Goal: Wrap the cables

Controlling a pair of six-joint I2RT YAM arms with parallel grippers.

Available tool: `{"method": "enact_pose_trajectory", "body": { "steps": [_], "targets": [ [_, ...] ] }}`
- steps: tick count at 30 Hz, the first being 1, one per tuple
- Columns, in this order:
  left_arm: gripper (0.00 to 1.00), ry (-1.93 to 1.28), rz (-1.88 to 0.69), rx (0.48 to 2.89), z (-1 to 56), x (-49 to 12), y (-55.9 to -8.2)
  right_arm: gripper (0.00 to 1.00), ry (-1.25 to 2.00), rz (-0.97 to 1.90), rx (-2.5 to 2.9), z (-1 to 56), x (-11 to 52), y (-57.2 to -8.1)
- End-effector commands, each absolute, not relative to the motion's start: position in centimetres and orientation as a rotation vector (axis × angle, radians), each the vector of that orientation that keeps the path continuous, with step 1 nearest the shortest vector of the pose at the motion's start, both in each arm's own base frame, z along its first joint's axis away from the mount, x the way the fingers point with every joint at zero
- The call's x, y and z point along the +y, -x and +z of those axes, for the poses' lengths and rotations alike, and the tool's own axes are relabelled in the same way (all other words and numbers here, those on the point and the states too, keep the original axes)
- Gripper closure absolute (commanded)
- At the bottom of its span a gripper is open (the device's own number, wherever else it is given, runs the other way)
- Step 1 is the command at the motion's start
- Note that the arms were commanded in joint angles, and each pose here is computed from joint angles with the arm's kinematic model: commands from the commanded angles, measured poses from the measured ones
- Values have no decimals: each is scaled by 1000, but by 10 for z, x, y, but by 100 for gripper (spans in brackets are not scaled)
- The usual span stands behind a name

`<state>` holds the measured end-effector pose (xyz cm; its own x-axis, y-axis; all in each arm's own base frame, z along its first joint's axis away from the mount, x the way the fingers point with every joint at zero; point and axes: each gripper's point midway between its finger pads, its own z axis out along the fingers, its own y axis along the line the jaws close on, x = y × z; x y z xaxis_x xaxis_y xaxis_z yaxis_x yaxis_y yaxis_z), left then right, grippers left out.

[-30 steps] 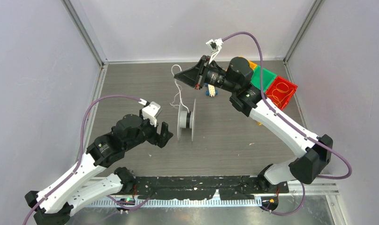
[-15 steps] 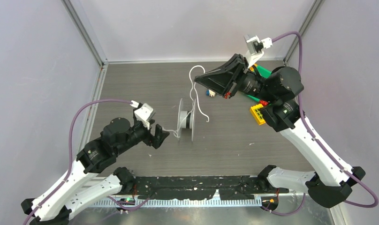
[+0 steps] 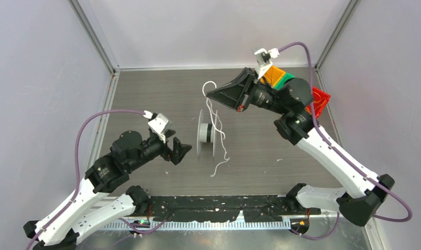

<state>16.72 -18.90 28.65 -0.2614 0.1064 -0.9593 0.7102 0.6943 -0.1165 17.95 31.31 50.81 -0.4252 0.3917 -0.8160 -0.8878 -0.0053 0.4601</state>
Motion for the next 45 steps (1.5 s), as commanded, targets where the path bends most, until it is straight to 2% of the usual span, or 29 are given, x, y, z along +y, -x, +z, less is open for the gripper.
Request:
{"method": "enact_pose_trajectory", "body": {
  "steps": [1,8,15,19,25,30,37,45],
  "targets": [
    [17,-548,-670,1771,286,-197,-183,95,512,1667,1231,506,326,-203],
    [17,-515,-693,1819,257,-211,-193,95,314,1826,1273,499,349,-251],
    [17,-474,-712,1848,235,-217,-198,94,109,1813,1315,476,342,-301],
    [18,-459,-700,1854,226,-220,-204,94,49,1788,1320,466,335,-314],
    [24,-468,-677,1883,211,-227,-212,95,-101,1771,1321,465,323,-329],
    [22,-430,-644,1848,213,-219,-216,95,-159,1831,1276,470,315,-296],
    [24,-438,-607,1845,210,-215,-218,95,-150,1740,1276,478,295,-244],
    [31,-389,-586,1838,212,-219,-232,95,-129,1786,1267,490,303,-231]
  ]
}}
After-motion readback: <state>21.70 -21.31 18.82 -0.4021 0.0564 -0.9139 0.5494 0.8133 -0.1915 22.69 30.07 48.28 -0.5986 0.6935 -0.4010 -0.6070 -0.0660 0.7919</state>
